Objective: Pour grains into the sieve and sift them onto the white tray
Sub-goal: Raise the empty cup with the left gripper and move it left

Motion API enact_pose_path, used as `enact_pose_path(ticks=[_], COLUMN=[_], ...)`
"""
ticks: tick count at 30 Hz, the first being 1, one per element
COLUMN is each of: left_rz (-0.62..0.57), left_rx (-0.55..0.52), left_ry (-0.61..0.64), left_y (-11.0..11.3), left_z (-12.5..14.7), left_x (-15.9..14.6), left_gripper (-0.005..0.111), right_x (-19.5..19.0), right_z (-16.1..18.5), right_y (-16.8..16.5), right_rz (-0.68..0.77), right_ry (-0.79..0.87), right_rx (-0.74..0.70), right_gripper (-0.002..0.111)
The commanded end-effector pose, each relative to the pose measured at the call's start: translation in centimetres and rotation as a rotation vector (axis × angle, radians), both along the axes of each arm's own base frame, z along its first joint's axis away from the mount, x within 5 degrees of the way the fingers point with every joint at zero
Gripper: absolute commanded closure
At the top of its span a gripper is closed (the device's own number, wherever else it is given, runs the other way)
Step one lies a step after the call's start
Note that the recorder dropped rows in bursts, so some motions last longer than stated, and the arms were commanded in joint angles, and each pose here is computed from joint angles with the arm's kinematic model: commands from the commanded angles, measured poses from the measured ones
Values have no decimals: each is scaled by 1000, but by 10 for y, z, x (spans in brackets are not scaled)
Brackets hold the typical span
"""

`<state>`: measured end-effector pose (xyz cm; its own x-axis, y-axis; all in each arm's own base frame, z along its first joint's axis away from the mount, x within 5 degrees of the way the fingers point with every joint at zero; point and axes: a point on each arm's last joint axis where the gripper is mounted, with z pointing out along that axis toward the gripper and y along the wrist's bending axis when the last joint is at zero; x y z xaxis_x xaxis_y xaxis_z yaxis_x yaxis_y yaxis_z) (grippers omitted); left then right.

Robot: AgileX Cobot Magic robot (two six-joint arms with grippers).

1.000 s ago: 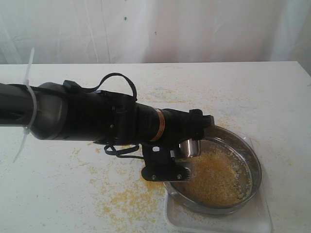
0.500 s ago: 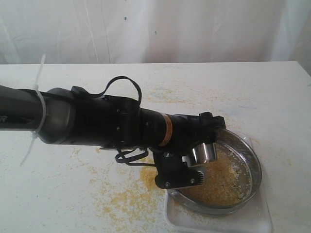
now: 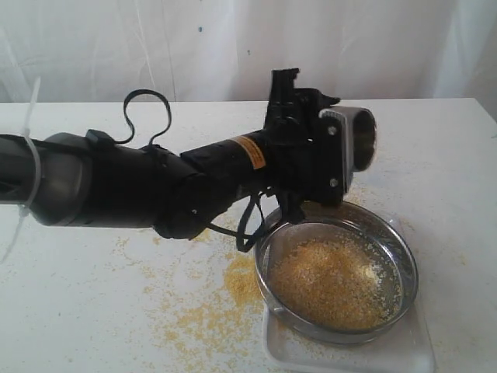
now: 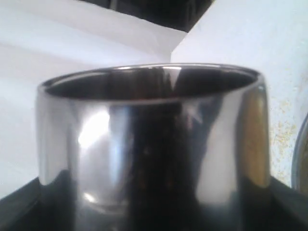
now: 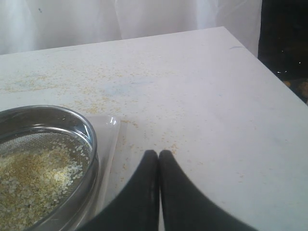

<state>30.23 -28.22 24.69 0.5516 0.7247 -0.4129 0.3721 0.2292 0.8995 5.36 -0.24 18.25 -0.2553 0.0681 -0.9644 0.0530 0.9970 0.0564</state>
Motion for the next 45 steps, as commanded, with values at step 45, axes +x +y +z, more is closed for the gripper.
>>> enact_pose_path(ticks=[45], left_rz=[660], left_rx=[-887], left_ry=[535], left_y=[258], left_z=[-146], left_x=[49], left_gripper=[107], right_x=[0], right_z=[0], right_y=[0], right_rz=[-2], right_ry=[-7], right_rx=[-8], right_gripper=[108])
